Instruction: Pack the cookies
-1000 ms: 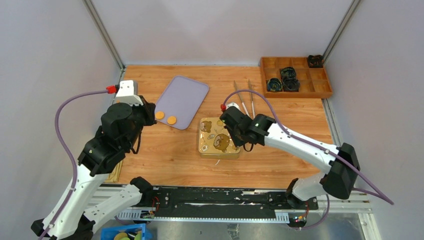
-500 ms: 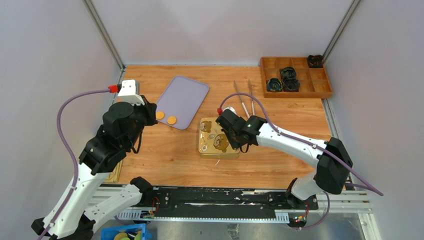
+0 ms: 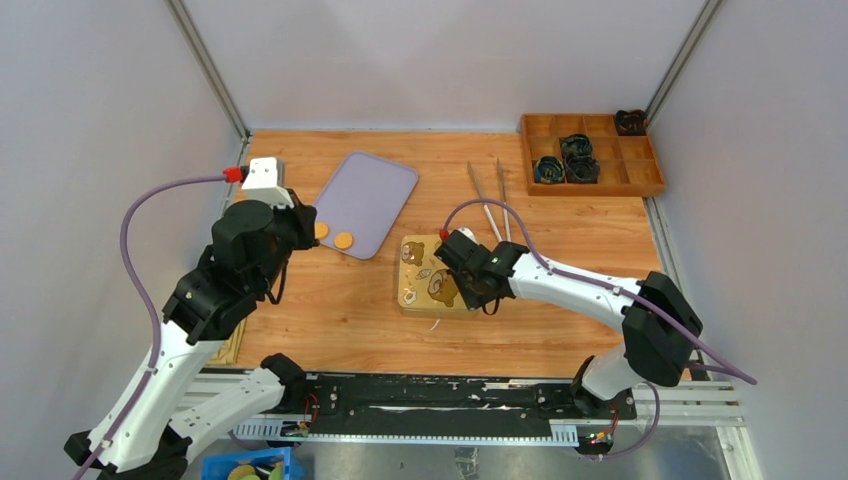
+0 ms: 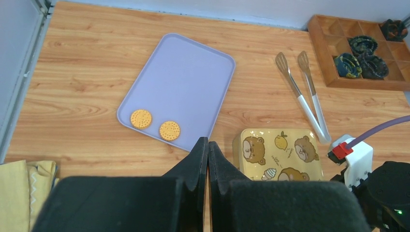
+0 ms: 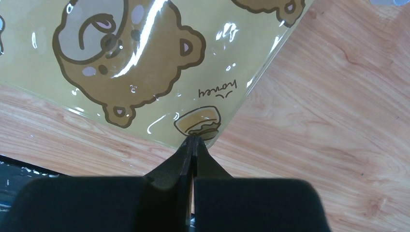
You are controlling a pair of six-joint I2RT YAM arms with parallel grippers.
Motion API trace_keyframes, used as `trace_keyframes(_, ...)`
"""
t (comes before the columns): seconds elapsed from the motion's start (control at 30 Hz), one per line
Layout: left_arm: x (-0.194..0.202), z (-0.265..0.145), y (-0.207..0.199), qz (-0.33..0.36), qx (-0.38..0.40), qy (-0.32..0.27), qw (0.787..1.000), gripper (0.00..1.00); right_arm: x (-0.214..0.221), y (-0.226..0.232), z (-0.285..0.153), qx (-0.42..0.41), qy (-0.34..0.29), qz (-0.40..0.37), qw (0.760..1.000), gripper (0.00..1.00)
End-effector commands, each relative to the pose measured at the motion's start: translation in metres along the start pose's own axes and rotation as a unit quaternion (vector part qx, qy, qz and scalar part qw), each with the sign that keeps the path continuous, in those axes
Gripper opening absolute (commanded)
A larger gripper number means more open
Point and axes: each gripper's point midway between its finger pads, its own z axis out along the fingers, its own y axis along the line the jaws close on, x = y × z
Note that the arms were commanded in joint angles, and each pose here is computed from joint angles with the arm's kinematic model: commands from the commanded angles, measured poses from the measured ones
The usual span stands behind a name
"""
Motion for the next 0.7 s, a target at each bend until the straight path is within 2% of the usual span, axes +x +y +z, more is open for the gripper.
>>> trace_keyframes(0.0, -0.004, -0.002, -0.003, 0.005, 0.007, -0.006, 1.0, 0.04, 0.022, -0.001, 0.011, 0.003, 0.041, 0.009, 0.999, 0.0)
trace_keyframes(0.27, -0.004, -0.005, 0.0, 0.003, 0.007, -0.01, 1.0, 0.04, -0.002, -0.005, -0.011, 0.009, 0.009, 0.01, 1.0, 0.0)
trace_keyframes(0.5, -0.003, -0.002, -0.007, -0.002, 0.018, -0.005, 1.0, 0.04, -0.061, -0.021, -0.037, 0.037, -0.058, 0.024, 0.997, 0.0)
trace_keyframes(0.67, 0.001, 0.001, -0.008, -0.002, 0.019, 0.002, 1.0, 0.04, -0.101, -0.049, -0.027, 0.056, -0.062, 0.04, 0.996, 0.0)
